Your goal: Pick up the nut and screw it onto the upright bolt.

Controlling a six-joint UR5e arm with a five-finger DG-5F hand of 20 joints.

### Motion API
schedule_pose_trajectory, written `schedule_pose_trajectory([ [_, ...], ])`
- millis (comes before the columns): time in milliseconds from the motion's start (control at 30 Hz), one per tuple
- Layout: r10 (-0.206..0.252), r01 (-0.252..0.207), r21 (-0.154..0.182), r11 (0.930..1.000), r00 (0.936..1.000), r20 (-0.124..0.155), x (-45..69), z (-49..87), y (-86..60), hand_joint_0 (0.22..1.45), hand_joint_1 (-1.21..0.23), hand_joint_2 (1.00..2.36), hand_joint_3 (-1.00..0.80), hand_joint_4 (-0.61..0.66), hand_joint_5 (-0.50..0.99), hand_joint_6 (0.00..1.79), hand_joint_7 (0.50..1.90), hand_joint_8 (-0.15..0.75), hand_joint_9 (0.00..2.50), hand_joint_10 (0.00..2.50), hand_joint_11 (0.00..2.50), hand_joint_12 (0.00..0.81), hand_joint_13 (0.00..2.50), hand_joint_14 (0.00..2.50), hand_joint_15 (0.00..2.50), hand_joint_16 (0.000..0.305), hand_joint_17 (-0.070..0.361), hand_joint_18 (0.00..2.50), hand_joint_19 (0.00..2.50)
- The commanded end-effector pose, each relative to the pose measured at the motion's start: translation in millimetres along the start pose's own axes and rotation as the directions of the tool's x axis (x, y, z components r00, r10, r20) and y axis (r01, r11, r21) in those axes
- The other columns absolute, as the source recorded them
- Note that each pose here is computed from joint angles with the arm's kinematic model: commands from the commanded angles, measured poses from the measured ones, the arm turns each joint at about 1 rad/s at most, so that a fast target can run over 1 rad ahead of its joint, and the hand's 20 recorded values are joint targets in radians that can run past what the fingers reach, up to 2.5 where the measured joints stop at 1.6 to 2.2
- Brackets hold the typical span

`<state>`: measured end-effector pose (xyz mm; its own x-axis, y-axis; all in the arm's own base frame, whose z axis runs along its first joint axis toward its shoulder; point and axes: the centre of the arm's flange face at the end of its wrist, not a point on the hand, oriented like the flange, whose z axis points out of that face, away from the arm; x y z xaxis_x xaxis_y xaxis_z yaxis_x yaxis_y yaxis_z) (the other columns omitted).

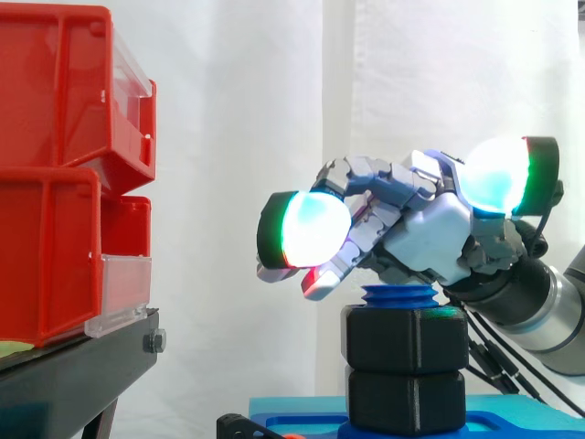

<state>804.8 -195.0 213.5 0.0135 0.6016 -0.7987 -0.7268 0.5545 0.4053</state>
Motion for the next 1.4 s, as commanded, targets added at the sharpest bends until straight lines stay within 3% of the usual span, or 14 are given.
schedule_pose_trajectory([
  [0, 0.022, -0.022, 0.001, 0.9998, 0.9997, -0.006, 13.0, -0.2, -3.4, 0.46, -0.23, 1.0, -0.5, 0.24, -0.14, 0.5, 0.73, 0.253, 0.89, 0.0, 0.0, 0.321, 0.57, 0.0, 0.0, 0.037, 0.084, 0.39, 0.15],
  [200, 0.041, -0.041, 0.012, 0.9991, 0.9989, -0.021, 22.2, 2.8, -0.7, 0.46, -0.23, 1.0, -0.5, 0.24, -0.14, 0.5, 0.74, 0.251, 0.88, 0.0, 0.0, 0.319, 0.57, 0.0, 0.0, 0.037, 0.084, 0.39, 0.15],
  [467, 0.034, -0.034, 0.026, 0.9991, 0.9994, 0.008, 41.8, -0.7, 1.6, 0.46, -0.23, 1.0, -0.5, 0.24, -0.14, 0.5, 0.75, 0.259, 0.88, 0.0, 0.0, 0.318, 0.57, 0.0, 0.0, 0.037, 0.083, 0.39, 0.16],
  [833, 0.033, -0.033, 0.024, 0.9992, 0.9994, 0.006, 42.7, -1.0, 1.3, 0.46, -0.23, 1.0, -0.5, 0.26, -0.13, 0.5, 0.8, 0.263, 0.88, 0.0, 0.0, 0.317, 0.57, 0.0, 0.0, 0.036, 0.081, 0.38, 0.16],
  [1033, 0.034, -0.034, 0.024, 0.9991, 0.9994, 0.004, 43.0, -1.2, 1.3, 0.46, -0.23, 1.0, -0.5, 0.29, -0.09, 0.5, 1.08, 0.27, 0.91, 0.0, 0.01, 0.319, 0.58, 0.0, 0.0, 0.036, 0.08, 0.39, 0.15],
  [1367, 0.031, -0.031, 0.023, 0.9993, 0.9995, -0.002, 38.1, -8.1, -1.6, 0.47, -0.24, 1.0, -0.5, 0.25, -0.05, 0.5, 1.34, 0.281, 0.96, 0.0, 0.06, 0.316, 0.61, 0.0, 0.02, 0.036, 0.08, 0.41, 0.16],
])
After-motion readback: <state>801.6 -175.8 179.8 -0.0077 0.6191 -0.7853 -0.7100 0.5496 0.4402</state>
